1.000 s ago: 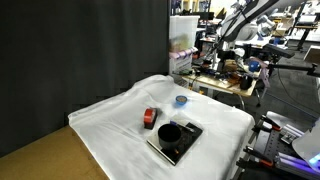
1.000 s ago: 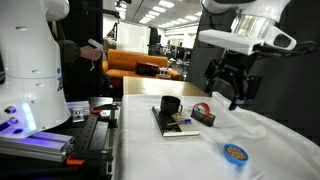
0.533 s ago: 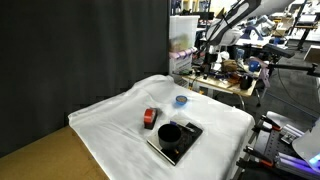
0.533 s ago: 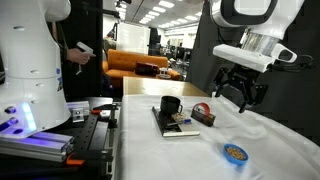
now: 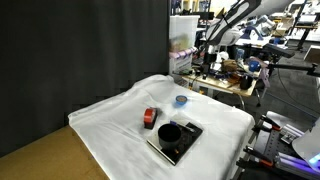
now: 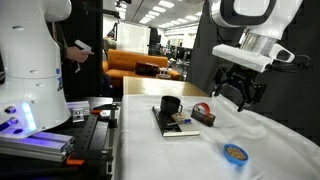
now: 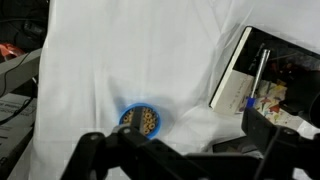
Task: Put the marker in the black mug cup
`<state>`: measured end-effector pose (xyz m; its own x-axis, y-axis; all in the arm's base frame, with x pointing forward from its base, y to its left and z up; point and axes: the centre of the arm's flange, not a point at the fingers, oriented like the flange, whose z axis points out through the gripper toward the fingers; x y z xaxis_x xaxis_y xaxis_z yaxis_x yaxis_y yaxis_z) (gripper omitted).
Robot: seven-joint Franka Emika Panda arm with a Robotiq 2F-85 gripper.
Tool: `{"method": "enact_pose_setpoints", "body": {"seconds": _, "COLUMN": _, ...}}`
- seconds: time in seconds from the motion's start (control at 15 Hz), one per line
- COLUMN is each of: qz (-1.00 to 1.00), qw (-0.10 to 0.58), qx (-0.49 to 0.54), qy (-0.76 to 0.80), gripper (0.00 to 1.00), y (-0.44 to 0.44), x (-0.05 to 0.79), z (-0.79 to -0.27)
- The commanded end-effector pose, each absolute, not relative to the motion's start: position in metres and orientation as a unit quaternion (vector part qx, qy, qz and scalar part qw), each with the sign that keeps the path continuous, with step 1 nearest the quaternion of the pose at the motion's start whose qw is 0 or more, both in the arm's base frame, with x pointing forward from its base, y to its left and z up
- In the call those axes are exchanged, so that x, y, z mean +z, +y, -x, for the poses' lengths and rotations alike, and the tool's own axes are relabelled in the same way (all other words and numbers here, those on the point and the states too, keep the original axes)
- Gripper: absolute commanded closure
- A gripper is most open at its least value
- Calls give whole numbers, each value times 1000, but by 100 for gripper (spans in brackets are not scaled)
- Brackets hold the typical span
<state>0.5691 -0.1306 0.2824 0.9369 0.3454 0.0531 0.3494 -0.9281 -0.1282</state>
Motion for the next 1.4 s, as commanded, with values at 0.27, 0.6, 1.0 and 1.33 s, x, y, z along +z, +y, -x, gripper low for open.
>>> {"method": "enact_pose_setpoints", "body": {"seconds": 0.27, "qz": 971, "qw": 106, "qx": -50, "qy": -209, "gripper": 0, "y": -83, "x": 300, "z": -591}}
{"method": "enact_pose_setpoints", "body": {"seconds": 0.6, "qz": 965, "qw": 130, "qx": -54, "qy": -223, "gripper": 0, "y": -58, "x": 304, "z": -589}}
{"method": "enact_pose_setpoints", "body": {"seconds": 1.0, "qz": 968, "qw": 121, "qx": -48, "qy": -215, "gripper": 0, "y": -53, "x": 299, "z": -592}}
{"method": "enact_pose_setpoints", "body": {"seconds": 1.33, "qz": 968, "qw": 119, "qx": -55, "qy": -214, "gripper": 0, "y": -56, "x": 299, "z": -589}}
